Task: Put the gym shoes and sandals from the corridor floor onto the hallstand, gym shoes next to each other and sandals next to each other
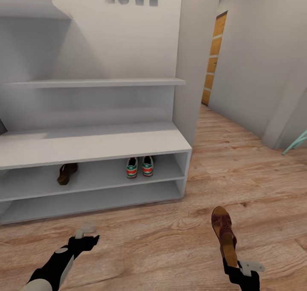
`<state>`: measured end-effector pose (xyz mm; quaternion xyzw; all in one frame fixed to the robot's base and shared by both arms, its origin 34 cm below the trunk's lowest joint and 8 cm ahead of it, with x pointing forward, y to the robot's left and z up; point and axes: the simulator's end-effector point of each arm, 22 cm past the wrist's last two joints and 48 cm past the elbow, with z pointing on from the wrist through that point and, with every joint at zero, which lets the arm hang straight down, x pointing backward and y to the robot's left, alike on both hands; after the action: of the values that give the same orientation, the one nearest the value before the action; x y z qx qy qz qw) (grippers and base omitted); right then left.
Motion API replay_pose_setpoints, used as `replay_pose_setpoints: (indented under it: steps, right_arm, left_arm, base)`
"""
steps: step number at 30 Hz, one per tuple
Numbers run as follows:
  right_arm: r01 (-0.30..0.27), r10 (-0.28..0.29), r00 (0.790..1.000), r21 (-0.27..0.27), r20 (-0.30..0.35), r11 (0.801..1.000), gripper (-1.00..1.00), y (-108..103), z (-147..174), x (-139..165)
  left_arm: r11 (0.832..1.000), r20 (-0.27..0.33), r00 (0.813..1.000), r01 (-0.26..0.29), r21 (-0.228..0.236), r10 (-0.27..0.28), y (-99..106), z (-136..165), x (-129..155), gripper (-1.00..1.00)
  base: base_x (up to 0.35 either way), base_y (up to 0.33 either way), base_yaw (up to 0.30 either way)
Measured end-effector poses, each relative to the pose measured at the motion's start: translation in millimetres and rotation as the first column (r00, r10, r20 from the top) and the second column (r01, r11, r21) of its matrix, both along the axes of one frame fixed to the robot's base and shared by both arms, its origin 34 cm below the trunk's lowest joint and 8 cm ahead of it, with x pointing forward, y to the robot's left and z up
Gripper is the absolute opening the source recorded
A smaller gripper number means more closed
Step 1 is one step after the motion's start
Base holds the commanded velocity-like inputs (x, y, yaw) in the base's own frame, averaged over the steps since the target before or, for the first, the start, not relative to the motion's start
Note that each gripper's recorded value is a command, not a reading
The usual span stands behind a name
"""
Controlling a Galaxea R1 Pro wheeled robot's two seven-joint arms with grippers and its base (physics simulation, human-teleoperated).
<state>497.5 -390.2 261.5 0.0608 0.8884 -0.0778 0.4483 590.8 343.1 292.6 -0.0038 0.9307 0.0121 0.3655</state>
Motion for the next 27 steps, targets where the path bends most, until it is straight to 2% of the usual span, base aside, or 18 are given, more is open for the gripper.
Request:
replay_pose_setpoints:
  steps: [7,11,14,17,27]
  right_arm:
    - [0.004,-0.004,1.000,-0.001,0.002,1.000,-1.00,-1,1,0]
    - [0.013,-0.013,1.000,-0.005,0.005,1.000,-1.00,-4,1,0]
    - [0.044,-0.044,0.999,-0.021,0.006,0.999,-1.00,-10,2,-1]
    - [0.114,-0.114,0.993,-0.061,0.004,0.992,-1.00,-24,3,-6]
    - [0.118,-0.119,0.993,-0.068,0.000,0.991,-1.00,-21,2,-7]
  left_arm:
    - [0.994,0.020,0.994,-0.105,-0.010,0.105,48,-25,-66,1.00]
    - [0.991,0.034,0.991,-0.132,0.001,0.132,65,-34,-98,1.00]
    - [0.990,0.032,0.990,-0.138,0.008,0.138,69,-40,-116,1.00]
    - [0.990,0.023,0.990,-0.142,0.014,0.142,71,-47,-136,1.00]
    - [0.987,0.024,0.987,-0.162,0.009,0.161,74,-49,-144,1.00]
  base:
    - [-0.220,0.243,0.000]
    - [-0.160,0.271,0.000]
    - [-0.081,0.288,0.000]
    - [-0.018,0.302,0.000]
    - [-0.003,0.306,0.000]
